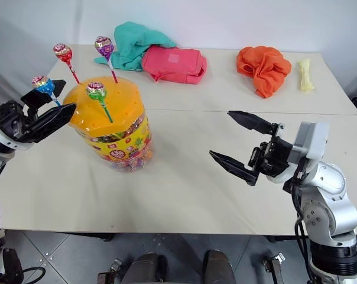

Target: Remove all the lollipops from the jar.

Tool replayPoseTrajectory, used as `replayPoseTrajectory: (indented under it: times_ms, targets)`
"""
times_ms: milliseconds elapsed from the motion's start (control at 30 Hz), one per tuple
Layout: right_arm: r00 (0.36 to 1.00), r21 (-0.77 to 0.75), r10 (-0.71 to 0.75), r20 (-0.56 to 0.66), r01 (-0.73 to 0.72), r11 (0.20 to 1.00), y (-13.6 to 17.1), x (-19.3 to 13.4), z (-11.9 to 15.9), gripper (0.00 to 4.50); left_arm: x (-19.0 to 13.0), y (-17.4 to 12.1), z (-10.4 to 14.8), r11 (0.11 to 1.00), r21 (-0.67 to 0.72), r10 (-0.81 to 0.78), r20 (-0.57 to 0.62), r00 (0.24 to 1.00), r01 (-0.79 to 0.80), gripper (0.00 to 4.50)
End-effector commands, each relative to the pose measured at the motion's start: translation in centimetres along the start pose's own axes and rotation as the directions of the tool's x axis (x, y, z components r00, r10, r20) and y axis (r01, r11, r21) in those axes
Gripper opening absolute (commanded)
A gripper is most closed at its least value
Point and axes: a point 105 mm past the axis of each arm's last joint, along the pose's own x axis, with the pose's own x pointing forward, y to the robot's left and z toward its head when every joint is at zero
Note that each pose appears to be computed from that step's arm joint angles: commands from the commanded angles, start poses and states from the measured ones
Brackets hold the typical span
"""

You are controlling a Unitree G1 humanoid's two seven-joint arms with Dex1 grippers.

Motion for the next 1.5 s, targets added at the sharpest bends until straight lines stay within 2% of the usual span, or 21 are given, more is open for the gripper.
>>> replayPoseTrajectory:
  times_ms: [33,267,400,433,600,667,700,733,767,800,833,867,1000,1133,1167,1300,1333,1367,1433,1500]
  targets:
    - [1.000,-0.035,0.001,0.007,-0.001,0.999,0.1,0.4,0.8,4.50,-0.1,0.0,0.9,1.000,0.028,-0.012,0.014,1.000,0.012,3.59]
    - [1.000,-0.031,-0.014,0.008,0.014,0.999,0.2,0.7,0.5,4.50,0.0,-0.5,0.8,0.999,-0.002,-0.053,-0.010,0.999,0.053,1.37]
    - [1.000,-0.031,-0.014,0.015,0.014,0.999,0.1,0.9,0.4,4.50,0.1,-0.1,2.2,0.998,-0.055,-0.025,0.095,0.995,0.030,0.07]
    - [1.000,-0.028,-0.011,0.019,0.011,1.000,0.1,1.0,0.4,4.50,-0.1,0.3,2.9,0.997,-0.081,0.007,0.142,0.990,0.005,0.03]
    - [0.999,-0.016,0.011,0.035,-0.011,1.000,0.1,1.3,0.5,4.50,-3.5,2.9,6.8,0.963,-0.249,0.199,0.402,0.894,-0.103,0.03]
    - [0.999,-0.012,0.030,0.037,-0.029,1.000,0.3,1.5,0.5,4.50,-5.3,3.9,7.2,0.942,-0.294,0.279,0.422,0.862,-0.161,0.03]
    - [0.998,-0.010,0.052,0.031,-0.052,0.999,0.5,1.5,0.4,4.50,-6.8,4.7,6.4,0.916,-0.317,0.359,0.368,0.858,-0.247,0.03]
    - [0.997,-0.011,0.070,0.027,-0.070,0.997,0.6,1.6,0.4,4.50,-8.4,5.7,4.5,0.869,-0.326,0.457,0.234,0.858,-0.373,0.03]
    - [0.996,-0.010,0.089,0.016,-0.089,0.996,0.7,1.6,0.3,4.50,-10.7,6.8,1.8,0.780,-0.338,0.572,0.044,0.819,-0.526,0.03]
    - [0.995,-0.010,0.104,0.005,-0.104,0.995,0.8,1.6,0.1,4.50,-12.7,7.3,-1.1,0.677,-0.341,0.641,-0.162,0.750,-0.652,0.03]
    - [0.992,-0.008,0.125,-0.013,-0.125,0.992,1.0,1.4,-0.1,4.50,-14.3,7.3,-3.4,0.617,-0.264,0.665,-0.328,0.671,-0.741,0.03]
    - [0.988,-0.011,0.150,-0.035,-0.150,0.989,1.2,1.2,-0.4,4.50,-15.0,6.9,-4.9,0.595,-0.214,0.656,-0.428,0.622,-0.774,0.03]
    - [0.979,-0.010,0.191,-0.077,-0.193,0.981,1.5,0.6,-1.1,4.50,-16.1,4.7,-8.8,0.608,-0.127,0.571,-0.616,0.543,-0.783,0.03]
    - [0.975,-0.013,0.204,-0.085,-0.206,0.978,1.7,0.5,-1.3,4.50,-17.4,3.9,-10.8,0.588,-0.058,0.550,-0.703,0.451,-0.807,0.03]
    - [0.975,-0.016,0.206,-0.089,-0.208,0.978,1.7,0.4,-1.3,4.50,-17.6,3.6,-11.1,0.590,-0.046,0.542,-0.717,0.437,-0.806,0.26]
    - [0.976,-0.021,0.194,-0.098,-0.197,0.980,1.6,0.0,-1.2,4.50,-17.7,3.9,-9.8,0.617,-0.003,0.564,-0.696,0.445,-0.787,1.26]
    - [0.976,-0.021,0.192,-0.098,-0.195,0.981,1.7,-0.1,-1.2,4.50,-17.6,3.9,-9.4,0.633,0.001,0.564,-0.686,0.460,-0.774,1.50]
    - [0.978,-0.022,0.186,-0.098,-0.189,0.982,1.6,-0.2,-1.1,4.50,-17.2,4.1,-8.1,0.676,0.009,0.563,-0.652,0.508,-0.737,1.77]
    - [0.979,-0.025,0.179,-0.098,-0.182,0.983,1.6,-0.4,-1.0,4.50,-16.5,4.1,-5.6,0.761,0.026,0.534,-0.591,0.604,-0.648,1.77]
    - [0.982,-0.031,0.161,-0.094,-0.165,0.986,1.3,-0.5,-0.6,4.50,-15.7,3.3,-4.4,0.837,0.026,0.462,-0.568,0.681,-0.546,1.77]
